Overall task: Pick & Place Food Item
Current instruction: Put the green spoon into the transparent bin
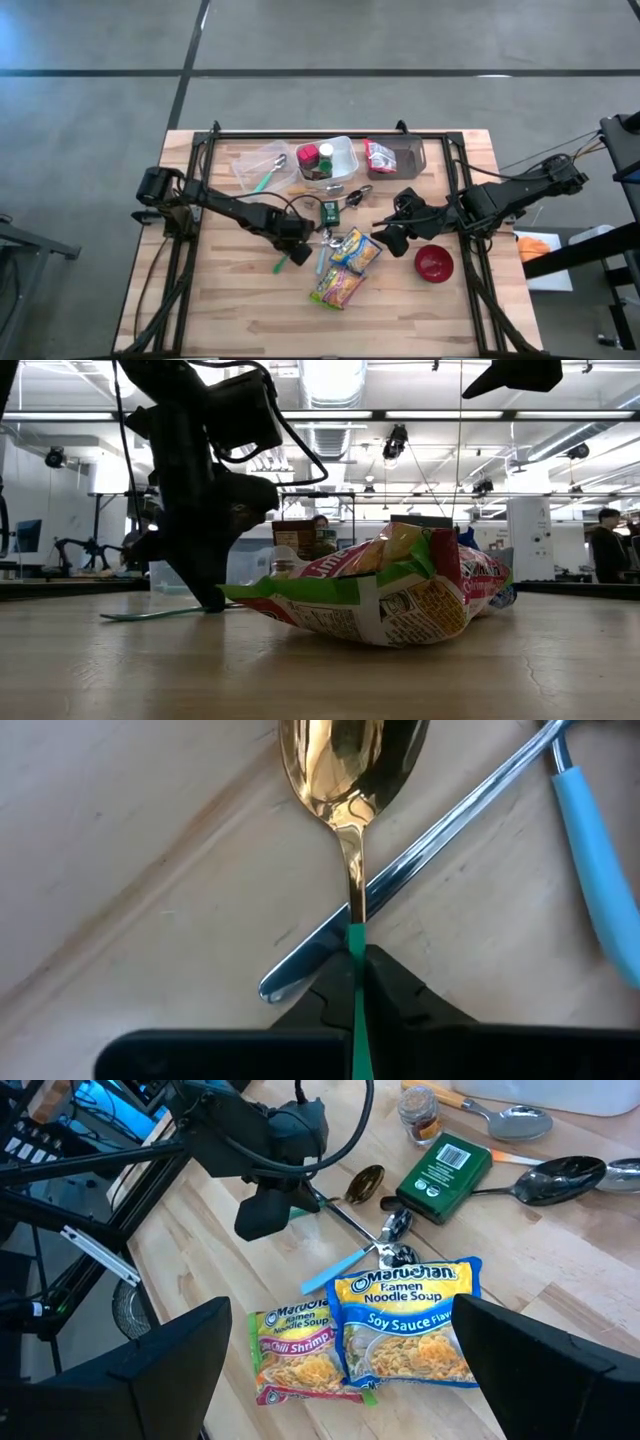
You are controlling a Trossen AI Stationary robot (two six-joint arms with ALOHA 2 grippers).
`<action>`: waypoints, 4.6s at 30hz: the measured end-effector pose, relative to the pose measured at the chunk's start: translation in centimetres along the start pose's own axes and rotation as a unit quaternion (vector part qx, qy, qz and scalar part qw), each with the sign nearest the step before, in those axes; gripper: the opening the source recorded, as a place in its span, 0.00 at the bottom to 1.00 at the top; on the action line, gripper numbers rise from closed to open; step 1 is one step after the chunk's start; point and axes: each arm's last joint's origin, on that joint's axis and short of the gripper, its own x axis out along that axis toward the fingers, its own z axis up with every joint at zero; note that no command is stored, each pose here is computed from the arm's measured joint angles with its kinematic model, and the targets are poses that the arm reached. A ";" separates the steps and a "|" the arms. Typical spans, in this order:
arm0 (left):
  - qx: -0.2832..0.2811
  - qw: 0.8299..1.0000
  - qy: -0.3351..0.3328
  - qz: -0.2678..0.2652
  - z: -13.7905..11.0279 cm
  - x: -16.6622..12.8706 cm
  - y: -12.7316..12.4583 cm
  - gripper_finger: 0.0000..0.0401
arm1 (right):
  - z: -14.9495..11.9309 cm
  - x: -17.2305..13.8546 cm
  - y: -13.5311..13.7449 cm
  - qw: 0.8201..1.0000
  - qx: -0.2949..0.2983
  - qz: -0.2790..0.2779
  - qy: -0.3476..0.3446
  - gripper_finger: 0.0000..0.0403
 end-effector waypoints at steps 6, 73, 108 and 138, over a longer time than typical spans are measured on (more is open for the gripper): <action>0.035 0.999 -0.001 -0.009 0.3 -0.9 -0.5 0.00 | 0.0 0.0 0.0 1.000 0.000 0.000 0.000 0.93; -0.046 0.990 -0.133 0.012 7.2 -16.7 16.3 0.00 | 0.0 0.0 0.0 0.999 -0.036 -0.001 0.001 0.93; -0.014 0.996 -0.081 0.041 10.6 -12.5 20.9 0.00 | 0.0 0.0 0.0 0.999 -0.042 -0.002 0.001 0.93; -0.034 0.999 -0.035 0.012 9.1 -7.7 21.4 0.00 | 0.0 0.0 -0.1 0.999 -0.039 -0.003 0.000 0.93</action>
